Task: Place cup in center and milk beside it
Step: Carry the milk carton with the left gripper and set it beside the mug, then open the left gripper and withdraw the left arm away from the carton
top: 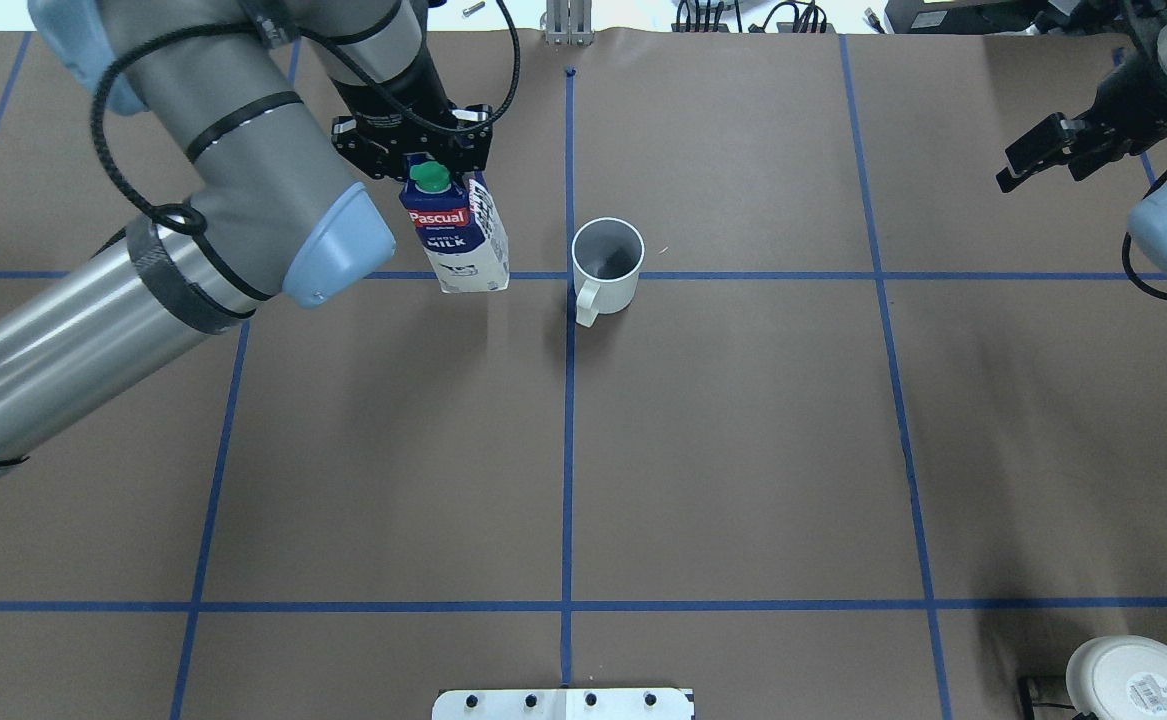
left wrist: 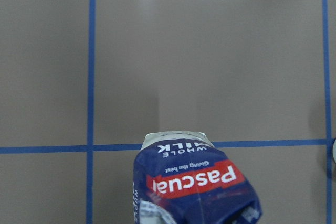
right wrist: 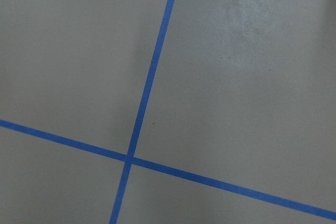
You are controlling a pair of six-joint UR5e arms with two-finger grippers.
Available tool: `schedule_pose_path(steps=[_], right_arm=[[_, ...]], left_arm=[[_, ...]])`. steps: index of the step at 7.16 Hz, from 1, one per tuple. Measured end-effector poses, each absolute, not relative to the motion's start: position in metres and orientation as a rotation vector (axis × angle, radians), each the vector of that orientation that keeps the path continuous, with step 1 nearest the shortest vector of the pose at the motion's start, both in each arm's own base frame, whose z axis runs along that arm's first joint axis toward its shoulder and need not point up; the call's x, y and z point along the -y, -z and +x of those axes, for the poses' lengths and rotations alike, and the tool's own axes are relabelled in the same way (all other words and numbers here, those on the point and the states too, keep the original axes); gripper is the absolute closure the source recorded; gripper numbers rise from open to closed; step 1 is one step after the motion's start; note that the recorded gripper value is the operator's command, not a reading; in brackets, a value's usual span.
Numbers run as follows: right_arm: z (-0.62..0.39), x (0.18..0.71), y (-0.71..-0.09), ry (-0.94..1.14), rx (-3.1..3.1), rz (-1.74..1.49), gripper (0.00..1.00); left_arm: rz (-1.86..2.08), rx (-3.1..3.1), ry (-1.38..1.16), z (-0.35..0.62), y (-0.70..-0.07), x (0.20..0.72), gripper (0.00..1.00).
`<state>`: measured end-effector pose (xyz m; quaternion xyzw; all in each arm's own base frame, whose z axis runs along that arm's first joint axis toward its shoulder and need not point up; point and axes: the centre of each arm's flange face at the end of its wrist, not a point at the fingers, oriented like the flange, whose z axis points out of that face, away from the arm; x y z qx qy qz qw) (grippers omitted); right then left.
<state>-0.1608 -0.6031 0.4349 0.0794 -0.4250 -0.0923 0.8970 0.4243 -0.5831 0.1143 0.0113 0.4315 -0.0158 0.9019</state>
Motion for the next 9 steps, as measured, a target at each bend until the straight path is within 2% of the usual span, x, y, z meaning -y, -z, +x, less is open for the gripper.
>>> schedule_pose_path(steps=[4, 5, 6, 7, 9], right_arm=[[-0.161, 0.603, -0.436, 0.193, 0.882, 0.162, 0.00], [-0.161, 0.603, -0.436, 0.193, 0.882, 0.162, 0.00], [-0.161, 0.603, -0.436, 0.193, 0.882, 0.162, 0.00], [-0.161, 0.603, -0.436, 0.193, 0.883, 0.161, 0.00], [-0.162, 0.603, -0.434, 0.191, 0.886, 0.157, 0.00]], left_arm=[[0.048, -0.869, 0.029, 0.480, -0.105, 0.580, 1.00], [0.054, -0.869, 0.032, 0.490, -0.109, 0.581, 0.95], [0.056, -0.872, 0.037, 0.495, -0.110, 0.580, 0.29], [0.055, -0.874, 0.039, 0.498, -0.110, 0.579, 0.01], [0.048, -0.888, 0.065, 0.497, -0.103, 0.574, 0.01]])
